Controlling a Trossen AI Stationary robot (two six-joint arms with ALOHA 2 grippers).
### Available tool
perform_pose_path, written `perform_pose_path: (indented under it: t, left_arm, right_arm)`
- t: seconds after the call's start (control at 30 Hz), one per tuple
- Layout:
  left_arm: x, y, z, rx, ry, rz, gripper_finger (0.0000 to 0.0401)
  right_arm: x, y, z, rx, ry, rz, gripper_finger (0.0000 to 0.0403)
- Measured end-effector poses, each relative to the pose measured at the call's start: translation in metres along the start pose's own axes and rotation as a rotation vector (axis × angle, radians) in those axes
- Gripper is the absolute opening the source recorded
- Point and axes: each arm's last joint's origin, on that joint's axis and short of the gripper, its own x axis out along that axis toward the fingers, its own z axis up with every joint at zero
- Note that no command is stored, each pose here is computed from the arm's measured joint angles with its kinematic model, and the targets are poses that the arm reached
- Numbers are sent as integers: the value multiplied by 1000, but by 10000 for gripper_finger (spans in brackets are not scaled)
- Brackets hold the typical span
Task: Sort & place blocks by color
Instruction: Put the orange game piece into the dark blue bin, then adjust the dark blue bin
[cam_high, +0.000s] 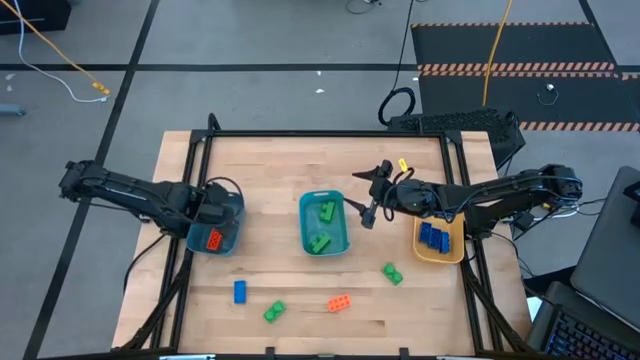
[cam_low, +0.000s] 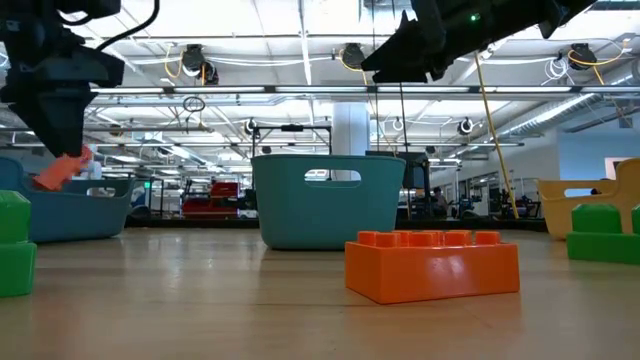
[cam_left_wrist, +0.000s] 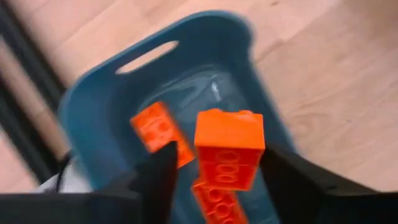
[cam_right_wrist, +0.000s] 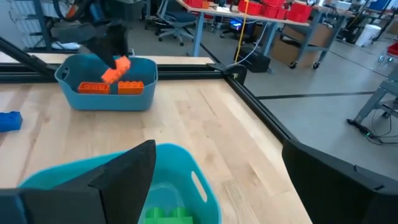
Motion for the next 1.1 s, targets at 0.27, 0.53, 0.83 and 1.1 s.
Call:
perform_pose_path:
  t: [0.27, 0.53, 0.83, 1.1]
  left_arm:
    - [6, -10, 3, 76, 1, -7, 346]
    - [-6, -18, 8, 77, -11, -100, 343]
    - [-35, -58, 10, 359, -117, -492, 276]
    - [3, -70, 15, 380, -143, -333, 224]
  right_arm:
    - [0, 0, 0, 21, 1, 0, 341]
    - [0, 0, 0, 16, 2, 0, 341]
    - [0, -1, -1, -7, 8, -3, 341]
    - [1, -3, -1, 9, 9, -7, 341]
